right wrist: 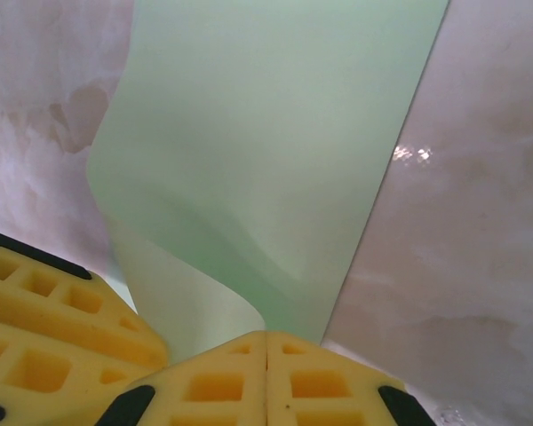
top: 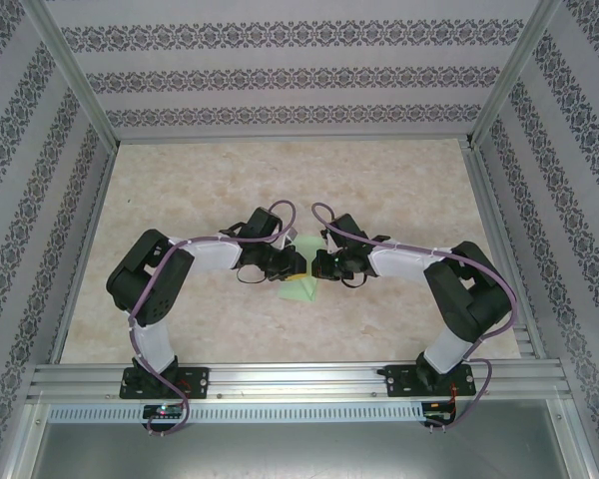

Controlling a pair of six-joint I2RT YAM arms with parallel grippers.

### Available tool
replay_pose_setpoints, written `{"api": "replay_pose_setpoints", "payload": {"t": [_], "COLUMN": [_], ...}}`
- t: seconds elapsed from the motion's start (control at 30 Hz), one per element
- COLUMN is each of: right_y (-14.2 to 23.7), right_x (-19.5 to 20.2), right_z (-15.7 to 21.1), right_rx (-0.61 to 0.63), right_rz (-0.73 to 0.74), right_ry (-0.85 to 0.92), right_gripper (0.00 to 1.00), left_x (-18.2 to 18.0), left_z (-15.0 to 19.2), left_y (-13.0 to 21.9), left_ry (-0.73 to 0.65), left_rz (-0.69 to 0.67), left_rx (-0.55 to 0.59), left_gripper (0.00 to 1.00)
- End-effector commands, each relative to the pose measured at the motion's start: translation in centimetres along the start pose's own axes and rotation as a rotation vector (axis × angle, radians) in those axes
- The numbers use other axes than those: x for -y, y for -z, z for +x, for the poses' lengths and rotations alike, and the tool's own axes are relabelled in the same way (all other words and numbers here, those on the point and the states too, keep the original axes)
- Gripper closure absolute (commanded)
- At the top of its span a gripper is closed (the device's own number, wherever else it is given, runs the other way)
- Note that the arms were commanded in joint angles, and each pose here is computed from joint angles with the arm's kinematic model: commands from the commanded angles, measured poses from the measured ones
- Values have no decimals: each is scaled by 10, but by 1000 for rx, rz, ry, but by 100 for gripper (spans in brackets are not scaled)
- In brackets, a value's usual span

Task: Fold a paper plane with a square sheet of paper (pick it up from the middle)
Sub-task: Fold the paper at the center of the table.

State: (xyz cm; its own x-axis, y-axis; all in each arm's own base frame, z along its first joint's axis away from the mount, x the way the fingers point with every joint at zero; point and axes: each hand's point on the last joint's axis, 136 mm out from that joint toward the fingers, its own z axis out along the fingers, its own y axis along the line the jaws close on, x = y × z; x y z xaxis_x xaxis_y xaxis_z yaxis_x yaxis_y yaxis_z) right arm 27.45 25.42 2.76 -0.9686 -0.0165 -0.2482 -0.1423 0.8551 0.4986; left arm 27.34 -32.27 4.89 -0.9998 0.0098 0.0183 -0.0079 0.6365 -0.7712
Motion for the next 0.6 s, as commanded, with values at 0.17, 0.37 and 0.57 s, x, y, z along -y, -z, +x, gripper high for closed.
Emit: {"api": "replay_pose_setpoints", "payload": {"t": [0.17, 0.37, 0.57], "right_y": [-2, -3, -4], "right_x": [3, 3, 3], "right_z": [-14, -17, -19], "right_rx": [20, 19, 21], "right_rz": [21, 20, 18], "right_ry": [24, 28, 26], "right_gripper": [93, 92, 93], "left_x": [7, 6, 3], "left_z": [-6, -6, -5], "left_y": [-1, -3, -6], "left_ry": [-29, -28, -25], "left_rz": [26, 21, 15], "left_rx": [-4, -8, -18], "left_gripper": [83, 83, 83]}}
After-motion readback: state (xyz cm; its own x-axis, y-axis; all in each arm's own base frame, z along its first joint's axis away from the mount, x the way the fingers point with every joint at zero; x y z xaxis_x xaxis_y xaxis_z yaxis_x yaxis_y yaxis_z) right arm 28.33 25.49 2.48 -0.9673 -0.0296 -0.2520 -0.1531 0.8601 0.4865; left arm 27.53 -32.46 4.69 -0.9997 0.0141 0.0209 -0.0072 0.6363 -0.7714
